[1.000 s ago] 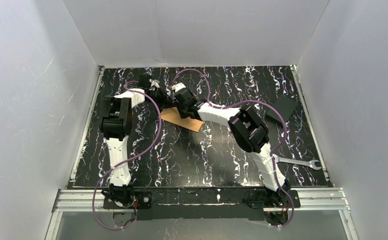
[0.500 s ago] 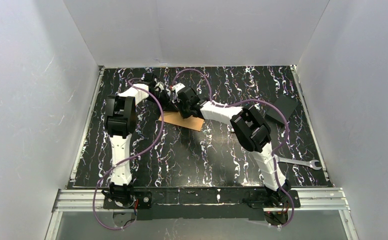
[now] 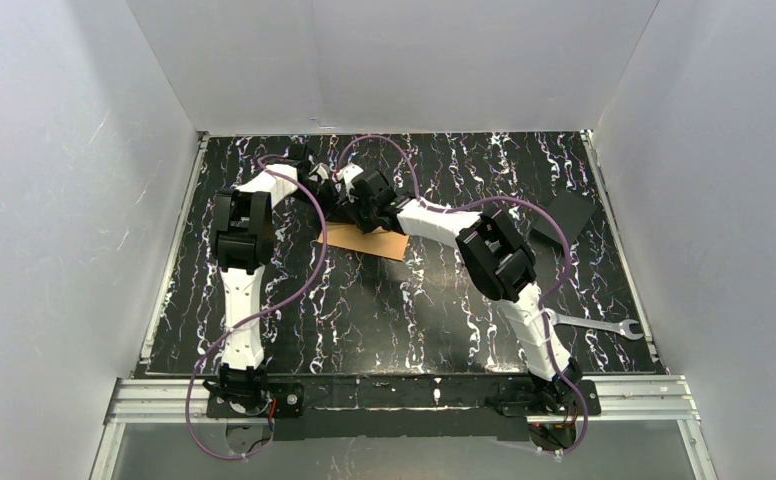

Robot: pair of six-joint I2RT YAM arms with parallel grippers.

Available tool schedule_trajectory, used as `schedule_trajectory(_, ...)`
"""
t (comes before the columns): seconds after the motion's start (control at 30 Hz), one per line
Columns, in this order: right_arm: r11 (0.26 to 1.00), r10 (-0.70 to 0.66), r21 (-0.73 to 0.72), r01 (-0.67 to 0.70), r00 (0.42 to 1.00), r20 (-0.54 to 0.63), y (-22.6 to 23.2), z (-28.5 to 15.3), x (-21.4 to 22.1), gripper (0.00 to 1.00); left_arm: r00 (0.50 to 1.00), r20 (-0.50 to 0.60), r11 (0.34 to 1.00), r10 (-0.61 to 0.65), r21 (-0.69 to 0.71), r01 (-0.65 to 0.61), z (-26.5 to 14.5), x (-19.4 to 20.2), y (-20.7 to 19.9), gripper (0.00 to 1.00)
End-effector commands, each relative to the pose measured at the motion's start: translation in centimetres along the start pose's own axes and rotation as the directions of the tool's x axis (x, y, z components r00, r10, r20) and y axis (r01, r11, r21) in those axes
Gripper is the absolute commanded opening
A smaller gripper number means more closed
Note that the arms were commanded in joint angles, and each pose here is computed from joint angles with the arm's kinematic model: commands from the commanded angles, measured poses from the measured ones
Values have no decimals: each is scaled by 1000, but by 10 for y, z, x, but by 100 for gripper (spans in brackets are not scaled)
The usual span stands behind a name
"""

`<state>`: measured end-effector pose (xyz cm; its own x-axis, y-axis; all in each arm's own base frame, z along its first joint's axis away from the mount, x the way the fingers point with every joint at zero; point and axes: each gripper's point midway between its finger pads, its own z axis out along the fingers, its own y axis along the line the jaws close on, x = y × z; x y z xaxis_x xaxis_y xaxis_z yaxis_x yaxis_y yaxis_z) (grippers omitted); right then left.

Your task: Place the letter into the envelope and seal it

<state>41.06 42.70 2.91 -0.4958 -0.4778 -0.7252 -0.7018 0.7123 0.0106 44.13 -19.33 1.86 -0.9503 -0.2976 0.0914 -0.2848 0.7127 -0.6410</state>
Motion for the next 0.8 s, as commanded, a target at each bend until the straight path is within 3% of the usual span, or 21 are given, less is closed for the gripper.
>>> schedule_trajectory(0.0,996,-87,-20,85,971,-225,2,21,97,26,986,-101,988,-136,-89,127,20,17,52,0)
schedule_trajectory(0.23,990,-140,-18,143,925,-353,-8,-14,130,25,987,-86,988,-132,-90,125,14,4,58,0)
schedule_trajectory(0.4,994,-103,-26,102,891,-441,-19,-35,151,25,991,-73,987,-110,-129,100,11,-1,62,0)
schedule_trajectory(0.77,992,3,115,61,873,-487,-64,-42,159,24,994,-68,988,-84,-138,74,12,-6,63,0)
